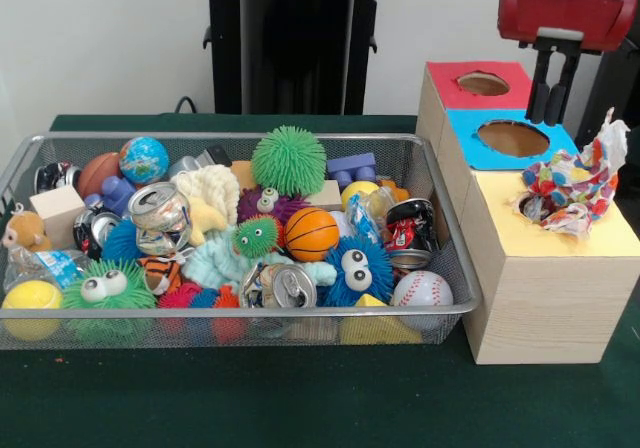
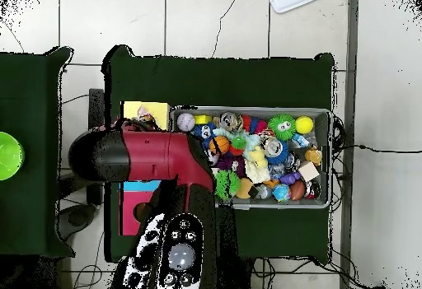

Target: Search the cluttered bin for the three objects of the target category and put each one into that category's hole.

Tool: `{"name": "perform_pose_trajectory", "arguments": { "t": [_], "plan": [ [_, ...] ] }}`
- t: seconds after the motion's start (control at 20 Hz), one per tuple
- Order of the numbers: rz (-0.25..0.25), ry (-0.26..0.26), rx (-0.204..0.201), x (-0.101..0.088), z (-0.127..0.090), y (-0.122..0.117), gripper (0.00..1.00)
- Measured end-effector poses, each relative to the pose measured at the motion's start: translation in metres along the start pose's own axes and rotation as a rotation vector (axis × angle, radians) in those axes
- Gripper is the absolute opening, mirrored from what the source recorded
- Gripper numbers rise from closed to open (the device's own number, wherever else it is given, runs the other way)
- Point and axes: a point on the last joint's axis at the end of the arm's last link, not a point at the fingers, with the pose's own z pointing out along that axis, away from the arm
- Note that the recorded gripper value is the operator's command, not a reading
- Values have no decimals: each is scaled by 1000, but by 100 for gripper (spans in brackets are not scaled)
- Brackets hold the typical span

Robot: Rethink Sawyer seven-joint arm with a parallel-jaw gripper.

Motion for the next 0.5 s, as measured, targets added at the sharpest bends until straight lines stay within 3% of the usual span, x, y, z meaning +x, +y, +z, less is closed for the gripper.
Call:
{"name": "perform_pose_trajectory", "arguments": {
  "t": [0.5],
  "plan": [
    [31, 53, -19, 16, 18, 8, 0]
  ]
}}
